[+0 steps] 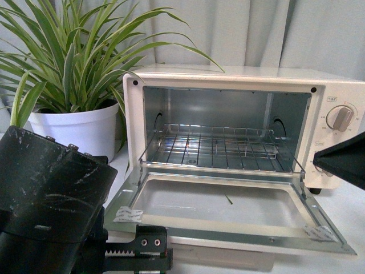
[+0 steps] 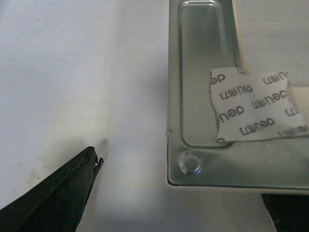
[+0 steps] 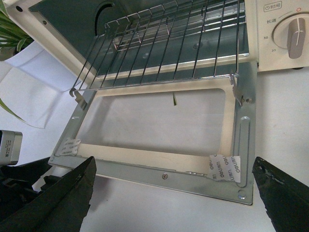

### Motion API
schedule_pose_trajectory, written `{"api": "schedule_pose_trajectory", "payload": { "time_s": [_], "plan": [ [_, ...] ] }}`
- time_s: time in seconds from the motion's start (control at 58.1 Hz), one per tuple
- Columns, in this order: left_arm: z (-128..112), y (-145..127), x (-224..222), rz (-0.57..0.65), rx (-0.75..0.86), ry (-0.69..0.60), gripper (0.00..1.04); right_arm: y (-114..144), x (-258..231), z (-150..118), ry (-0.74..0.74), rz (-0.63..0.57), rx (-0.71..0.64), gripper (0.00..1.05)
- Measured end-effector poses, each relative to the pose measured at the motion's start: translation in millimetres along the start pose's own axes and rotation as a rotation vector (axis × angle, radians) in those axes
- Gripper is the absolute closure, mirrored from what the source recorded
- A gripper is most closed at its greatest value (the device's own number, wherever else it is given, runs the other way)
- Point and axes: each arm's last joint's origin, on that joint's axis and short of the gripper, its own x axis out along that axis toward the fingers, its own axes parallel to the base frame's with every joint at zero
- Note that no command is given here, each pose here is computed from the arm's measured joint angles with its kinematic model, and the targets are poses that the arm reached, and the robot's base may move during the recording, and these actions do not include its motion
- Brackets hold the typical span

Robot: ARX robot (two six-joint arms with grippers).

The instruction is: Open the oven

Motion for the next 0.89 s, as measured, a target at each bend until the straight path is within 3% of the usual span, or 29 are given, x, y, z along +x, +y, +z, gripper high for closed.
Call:
{"api": "schedule_pose_trajectory", "payload": {
  "time_s": [0.172, 0.379, 0.671, 0.895],
  "plan": [
    [-6, 6, -15, -0.005, 0.087, -0.025, 0.07, -1, -3, -5, 0.005, 0.004, -0.018, 0.09],
    [-7, 16, -58, -0.044, 0.156, -0.152, 0.07, -2, -22, -13, -0.026, 0.001, -0.046, 0.09],
    [-14, 50, -130, -0.057, 0.104, -0.376, 0.07, -17, -64, -42, -0.09, -0.043, -0.087, 0.09],
    [-32, 82, -151, 0.025, 0.024, -0.427, 0.07, -25, -81, -63, -0.12, -0.076, -0.103, 0.09]
  ]
}}
